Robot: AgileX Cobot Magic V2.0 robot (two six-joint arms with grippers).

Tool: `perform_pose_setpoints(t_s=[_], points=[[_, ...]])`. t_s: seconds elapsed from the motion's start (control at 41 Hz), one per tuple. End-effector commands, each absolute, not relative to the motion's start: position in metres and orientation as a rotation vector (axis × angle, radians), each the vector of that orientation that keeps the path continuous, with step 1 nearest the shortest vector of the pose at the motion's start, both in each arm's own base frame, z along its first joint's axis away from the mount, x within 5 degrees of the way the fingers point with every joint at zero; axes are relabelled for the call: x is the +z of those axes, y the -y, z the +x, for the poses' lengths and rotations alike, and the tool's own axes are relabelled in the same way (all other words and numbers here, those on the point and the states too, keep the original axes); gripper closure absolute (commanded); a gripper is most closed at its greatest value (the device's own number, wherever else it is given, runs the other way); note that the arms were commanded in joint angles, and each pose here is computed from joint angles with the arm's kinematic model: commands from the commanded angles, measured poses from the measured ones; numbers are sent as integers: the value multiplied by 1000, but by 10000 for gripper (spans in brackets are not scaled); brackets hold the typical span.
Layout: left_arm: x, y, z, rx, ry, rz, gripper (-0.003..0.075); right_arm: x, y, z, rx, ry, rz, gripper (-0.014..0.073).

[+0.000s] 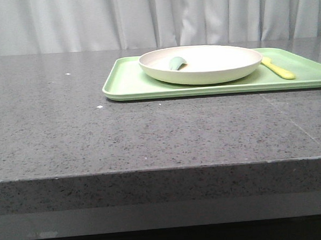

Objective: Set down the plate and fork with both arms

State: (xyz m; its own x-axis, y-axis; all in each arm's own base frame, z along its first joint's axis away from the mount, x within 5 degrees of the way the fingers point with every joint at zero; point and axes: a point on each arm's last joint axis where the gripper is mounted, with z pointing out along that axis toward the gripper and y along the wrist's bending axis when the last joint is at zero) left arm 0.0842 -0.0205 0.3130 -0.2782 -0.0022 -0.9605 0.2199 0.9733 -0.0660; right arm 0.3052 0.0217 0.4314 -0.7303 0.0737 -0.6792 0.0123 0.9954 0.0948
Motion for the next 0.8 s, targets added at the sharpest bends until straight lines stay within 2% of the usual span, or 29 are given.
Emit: perform_pose_setpoints(t_s=[0.0, 0.171, 0.39, 0.634, 0.78], points=[[329, 22, 85, -241, -1738, 170, 738, 448, -18, 268, 100, -2220, 35, 658], [329, 22, 85, -241, -1738, 170, 738, 427, -14, 214, 100, -2131, 25, 658], [329, 22, 85, -241, -1738, 170, 738, 379, -10, 153, 100, -2039, 19, 658], [329, 22, 85, -241, -1738, 170, 738, 332, -6, 88, 107, -1854, 17, 660], [329, 22, 85, -241, -1738, 170, 738, 317, -4, 58, 113, -1720, 16, 662]])
